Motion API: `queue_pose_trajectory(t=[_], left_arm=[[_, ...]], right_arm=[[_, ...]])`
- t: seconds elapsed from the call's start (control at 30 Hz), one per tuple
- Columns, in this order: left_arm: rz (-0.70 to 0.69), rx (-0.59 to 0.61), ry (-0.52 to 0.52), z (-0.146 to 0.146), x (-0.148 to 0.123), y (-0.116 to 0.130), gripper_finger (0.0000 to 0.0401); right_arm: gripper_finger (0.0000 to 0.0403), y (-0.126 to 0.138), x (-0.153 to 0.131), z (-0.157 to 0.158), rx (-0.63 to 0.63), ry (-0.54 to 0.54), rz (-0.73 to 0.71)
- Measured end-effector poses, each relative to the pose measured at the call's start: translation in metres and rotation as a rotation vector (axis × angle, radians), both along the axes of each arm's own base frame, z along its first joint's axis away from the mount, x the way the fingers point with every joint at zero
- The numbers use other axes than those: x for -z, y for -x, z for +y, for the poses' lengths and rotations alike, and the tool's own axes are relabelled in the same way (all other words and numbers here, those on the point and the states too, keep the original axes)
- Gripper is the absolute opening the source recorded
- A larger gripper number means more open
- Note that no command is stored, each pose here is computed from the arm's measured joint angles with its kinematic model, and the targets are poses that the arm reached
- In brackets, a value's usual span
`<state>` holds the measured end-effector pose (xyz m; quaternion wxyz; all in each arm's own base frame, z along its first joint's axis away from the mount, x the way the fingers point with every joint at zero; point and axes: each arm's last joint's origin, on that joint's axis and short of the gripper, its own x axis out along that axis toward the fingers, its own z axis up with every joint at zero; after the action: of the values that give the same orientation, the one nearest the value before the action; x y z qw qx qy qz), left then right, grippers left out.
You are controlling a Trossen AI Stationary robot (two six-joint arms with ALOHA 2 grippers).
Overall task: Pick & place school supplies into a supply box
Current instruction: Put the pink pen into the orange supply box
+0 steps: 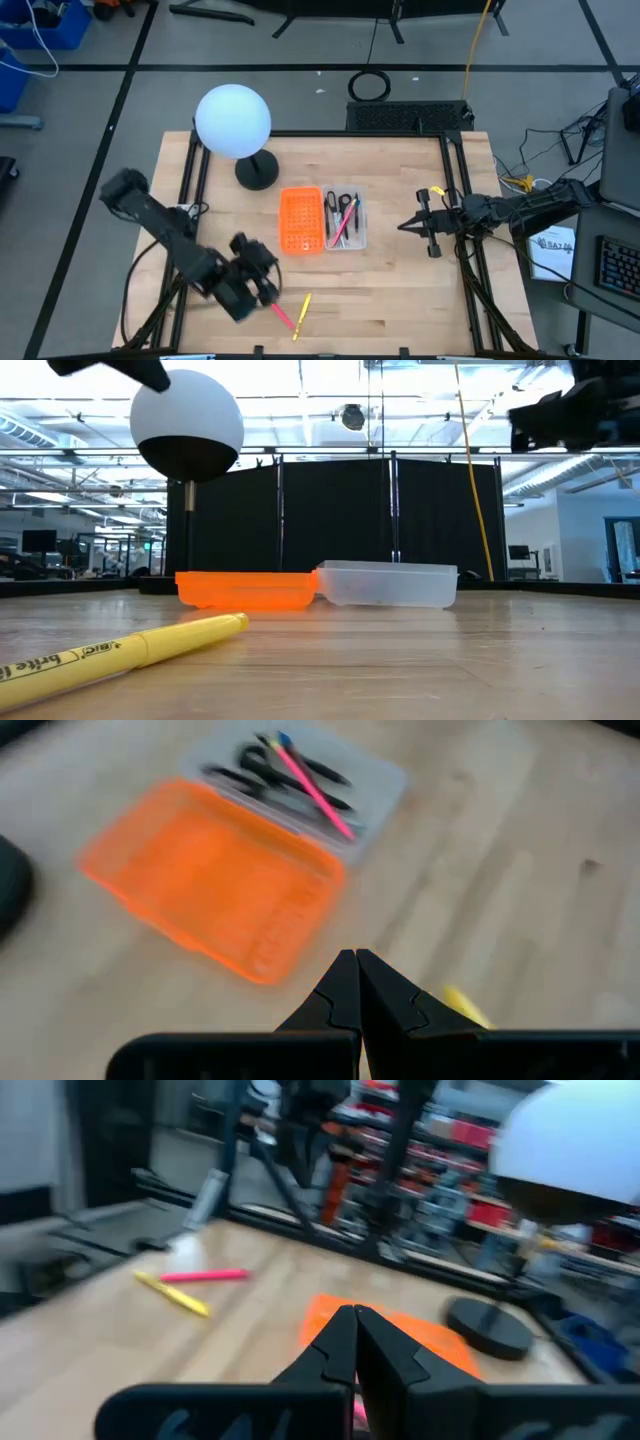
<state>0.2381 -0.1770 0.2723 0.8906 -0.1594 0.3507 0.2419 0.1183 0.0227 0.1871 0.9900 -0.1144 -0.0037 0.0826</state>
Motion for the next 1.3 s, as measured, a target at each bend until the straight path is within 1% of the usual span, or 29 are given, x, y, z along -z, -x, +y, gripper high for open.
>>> queue_pose_trajectory(t=[0.1,0.2,0.27,0.43,0.5,0.6,0.7,0.77,0.83,0.97,1.07,1.17,1.23,1.3], left_arm=[[0.019,-0.02,0.032,-0.021,0.005,-0.014,0.0001],[0.046,-0.034,0.063,-0.034,0.012,-0.025,0.0003],[0.061,-0.05,0.081,-0.04,0.019,-0.031,0.0002],[0.109,-0.105,0.158,-0.052,0.036,-0.043,0.0003],[0.15,-0.141,0.212,-0.056,0.045,-0.046,0.0002],[0.222,-0.234,0.333,-0.06,0.056,-0.048,0.0003],[0.287,-0.309,0.432,-0.063,0.064,-0.049,0.0002],[0.341,-0.312,0.477,-0.065,0.068,-0.05,0.0002],[0.371,-0.256,0.472,-0.066,0.068,-0.051,0.0004],[0.417,-0.06,0.369,-0.065,0.068,-0.051,0.0008],[0.441,0.041,0.336,-0.061,0.066,-0.054,0.0005],[0.483,0.221,0.293,-0.063,0.069,-0.058,0.0004],[0.508,0.303,0.273,-0.065,0.074,-0.059,0.0014],[0.537,0.363,0.26,-0.065,0.077,-0.061,0.0035]], right_arm=[[0.0,0.003,0.0,0.002,-0.102,-0.028,0.003],[0.0,0.006,-0.003,0.004,-0.167,-0.063,-0.012],[0.0,0.008,-0.004,0.004,-0.191,-0.067,-0.026],[0.0,0.01,-0.004,0.004,-0.192,-0.053,-0.026],[0.0,0.01,-0.003,0.004,-0.192,-0.044,-0.021],[0.0,0.01,-0.002,0.004,-0.192,-0.046,-0.013],[0.0,0.01,-0.002,0.004,-0.192,-0.046,-0.014],[0.0,0.01,-0.002,0.004,-0.192,-0.036,-0.016],[0.0,0.01,-0.002,0.004,-0.192,-0.026,-0.015],[0.0,0.01,-0.001,0.004,-0.191,-0.012,-0.009],[0.0,0.01,-0.001,0.004,-0.191,-0.013,-0.01],[0.0,0.01,-0.001,0.004,-0.191,-0.013,-0.009],[0.0,0.01,-0.001,0.004,-0.191,-0.02,-0.005],[0.0,0.01,-0.001,0.004,-0.191,-0.026,0.001]])
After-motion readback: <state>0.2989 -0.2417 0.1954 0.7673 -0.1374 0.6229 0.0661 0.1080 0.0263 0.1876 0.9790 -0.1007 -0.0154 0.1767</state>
